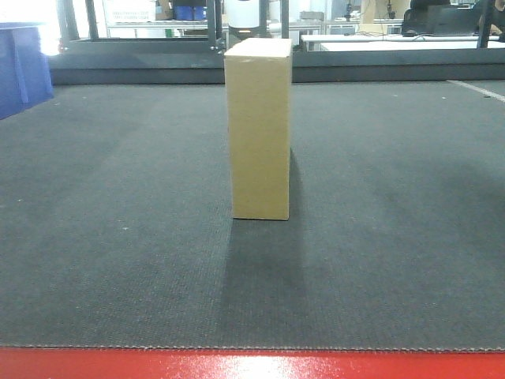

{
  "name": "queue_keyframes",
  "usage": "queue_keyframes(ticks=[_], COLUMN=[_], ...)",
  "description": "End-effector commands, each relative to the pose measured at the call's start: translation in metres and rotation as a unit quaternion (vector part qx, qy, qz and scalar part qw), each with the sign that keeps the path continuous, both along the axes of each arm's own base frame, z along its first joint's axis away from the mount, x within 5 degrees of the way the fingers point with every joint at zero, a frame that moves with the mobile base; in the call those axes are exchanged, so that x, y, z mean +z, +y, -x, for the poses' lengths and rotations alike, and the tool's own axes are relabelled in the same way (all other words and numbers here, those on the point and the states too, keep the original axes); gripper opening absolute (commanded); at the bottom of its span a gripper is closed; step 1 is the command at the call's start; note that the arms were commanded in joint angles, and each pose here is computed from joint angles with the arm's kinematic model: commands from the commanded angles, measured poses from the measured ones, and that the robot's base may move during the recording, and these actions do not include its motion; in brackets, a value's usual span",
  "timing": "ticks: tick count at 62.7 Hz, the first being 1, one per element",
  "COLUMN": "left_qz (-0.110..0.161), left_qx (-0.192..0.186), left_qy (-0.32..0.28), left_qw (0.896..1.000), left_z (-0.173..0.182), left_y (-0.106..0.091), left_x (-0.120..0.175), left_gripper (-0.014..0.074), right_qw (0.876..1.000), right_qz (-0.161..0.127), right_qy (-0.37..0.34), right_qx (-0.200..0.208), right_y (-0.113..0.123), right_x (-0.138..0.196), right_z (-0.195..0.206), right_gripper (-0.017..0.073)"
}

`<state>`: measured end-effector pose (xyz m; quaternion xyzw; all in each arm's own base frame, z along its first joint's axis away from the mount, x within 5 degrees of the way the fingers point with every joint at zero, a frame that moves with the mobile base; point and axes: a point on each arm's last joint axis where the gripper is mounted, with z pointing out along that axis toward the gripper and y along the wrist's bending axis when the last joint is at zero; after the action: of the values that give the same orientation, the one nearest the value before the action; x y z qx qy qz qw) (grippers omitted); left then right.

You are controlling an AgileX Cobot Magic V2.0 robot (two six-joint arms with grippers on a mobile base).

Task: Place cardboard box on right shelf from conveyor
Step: 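Lower the open right gripper over the box top and close on it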

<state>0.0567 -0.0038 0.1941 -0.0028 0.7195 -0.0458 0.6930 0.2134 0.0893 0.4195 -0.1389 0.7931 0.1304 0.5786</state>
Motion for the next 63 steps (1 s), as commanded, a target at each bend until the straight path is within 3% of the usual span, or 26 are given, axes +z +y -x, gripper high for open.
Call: queue_keyframes(ticks=[1,12,21,29,40,53,63], left_qz=[0.008,0.008,0.008,0.008,0.008,0.008,0.008], left_qx=[0.000,0.000,0.000,0.000,0.000,0.000,0.000], left_qy=[-0.051,-0.051,-0.051,-0.051,-0.051,-0.051,-0.051], left_qw=[0.999,0.999,0.999,0.999,0.999,0.999,0.999], left_z=[0.001,0.001,0.001,0.001,0.001,0.001,0.001], left_y=[0.000,0.000,0.000,0.000,0.000,0.000,0.000], left_x=[0.010,0.010,0.010,0.010,0.010,0.010,0.010], left_gripper=[-0.0119,-0.0119,-0.0119,-0.0119,-0.0119,-0.0119,-0.0119], right_qw=[0.999,0.994,0.977,0.960,0.960,0.953,0.951], right_qz=[-0.032,-0.049,-0.051,-0.041,-0.055,-0.014,-0.035], right_qy=[-0.006,0.097,0.191,0.232,0.231,0.245,0.244], right_qx=[0.020,0.000,-0.086,-0.153,-0.148,-0.180,-0.185], right_y=[0.025,0.072,0.098,0.115,0.140,0.142,0.145], right_x=[0.025,0.022,0.014,0.003,0.000,-0.013,-0.015], right_z=[-0.018,-0.065,-0.095,-0.116,-0.130,-0.137,-0.140], right_gripper=[0.0630,0.0630,0.0630,0.0630,0.0630,0.0630,0.0630])
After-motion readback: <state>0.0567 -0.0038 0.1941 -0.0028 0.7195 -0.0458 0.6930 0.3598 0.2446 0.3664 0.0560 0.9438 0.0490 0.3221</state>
